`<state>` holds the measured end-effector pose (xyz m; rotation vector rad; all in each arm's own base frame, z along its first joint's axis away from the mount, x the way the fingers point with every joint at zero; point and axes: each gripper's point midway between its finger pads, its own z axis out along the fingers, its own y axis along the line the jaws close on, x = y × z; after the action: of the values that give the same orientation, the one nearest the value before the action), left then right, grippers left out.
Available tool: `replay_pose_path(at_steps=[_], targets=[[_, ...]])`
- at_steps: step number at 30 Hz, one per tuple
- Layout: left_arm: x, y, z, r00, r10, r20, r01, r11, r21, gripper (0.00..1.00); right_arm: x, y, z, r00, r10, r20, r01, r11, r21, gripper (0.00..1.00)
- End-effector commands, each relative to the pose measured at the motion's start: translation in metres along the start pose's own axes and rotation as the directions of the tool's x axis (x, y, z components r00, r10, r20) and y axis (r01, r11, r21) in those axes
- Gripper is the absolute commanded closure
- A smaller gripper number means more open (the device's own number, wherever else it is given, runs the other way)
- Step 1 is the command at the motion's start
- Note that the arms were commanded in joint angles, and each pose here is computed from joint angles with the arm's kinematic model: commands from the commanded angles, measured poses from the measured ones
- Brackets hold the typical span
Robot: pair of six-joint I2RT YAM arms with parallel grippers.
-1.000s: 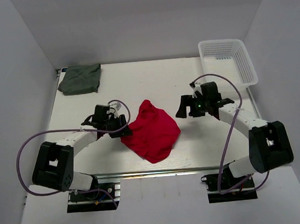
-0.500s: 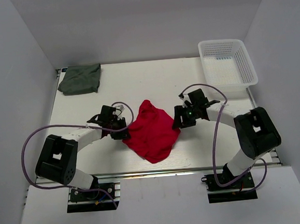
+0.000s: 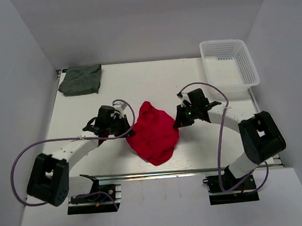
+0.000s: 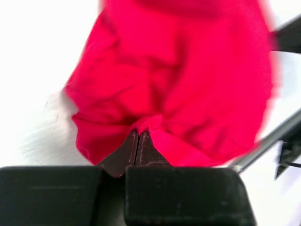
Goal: Fold and stack the t-shirts
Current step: Flatten out the tshirt
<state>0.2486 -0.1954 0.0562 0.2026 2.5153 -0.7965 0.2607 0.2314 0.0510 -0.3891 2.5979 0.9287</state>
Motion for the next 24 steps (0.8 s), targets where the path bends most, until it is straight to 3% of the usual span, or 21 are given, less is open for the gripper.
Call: replay_pose_path(at_steps=[1,6,7,8,9,11,14,20,22,24], targets=[[-0.061,-0.047,-0.039,0.97,0.095,0.225,-0.121,0.988,0.101,1.0,-0.061,0.026,-0.029,0.974,-0.091,0.209,0.089,0.996,0.018,1.0],[-0.122,-0.076,-0.097,0.884,0.144,0.445,-0.185,0.981,0.05,1.0,-0.121,0.036,-0.096,0.869,-0.14,0.474,0.067,0.984,0.168,1.0],[-0.133,-0.079,-0.112,0.858,0.149,0.492,-0.187,0.982,0.029,1.0,-0.139,0.038,-0.127,0.806,-0.156,0.571,0.026,0.973,0.23,1.0],[-0.143,-0.086,-0.126,0.833,0.163,0.528,-0.201,0.979,0.015,1.0,-0.142,0.04,-0.136,0.79,-0.159,0.592,0.018,0.972,0.236,1.0],[-0.152,-0.087,-0.137,0.809,0.164,0.564,-0.195,0.981,-0.006,1.0,-0.154,0.027,-0.155,0.74,-0.172,0.651,-0.055,0.948,0.314,1.0],[-0.17,-0.096,-0.167,0.749,0.178,0.638,-0.2,0.979,-0.038,1.0,-0.166,0.042,-0.201,0.64,-0.2,0.742,-0.078,0.944,0.322,1.0],[-0.192,-0.101,-0.207,0.669,0.176,0.723,-0.162,0.983,-0.088,1.0,-0.18,0.053,-0.282,0.431,-0.258,0.865,-0.172,0.917,0.359,1.0],[-0.217,-0.106,-0.288,0.489,0.17,0.856,-0.071,0.985,-0.155,1.0,-0.184,0.064,-0.384,0.202,-0.377,0.904,-0.313,0.85,0.425,1.0],[-0.22,-0.102,-0.316,0.425,0.164,0.89,-0.012,0.984,-0.176,1.0,-0.183,0.063,-0.412,0.155,-0.414,0.897,-0.375,0.816,0.441,1.0],[-0.22,-0.094,-0.327,0.403,0.166,0.9,0.041,0.979,-0.198,1.0,-0.183,0.068,-0.429,0.135,-0.453,0.881,-0.383,0.796,0.468,1.0]])
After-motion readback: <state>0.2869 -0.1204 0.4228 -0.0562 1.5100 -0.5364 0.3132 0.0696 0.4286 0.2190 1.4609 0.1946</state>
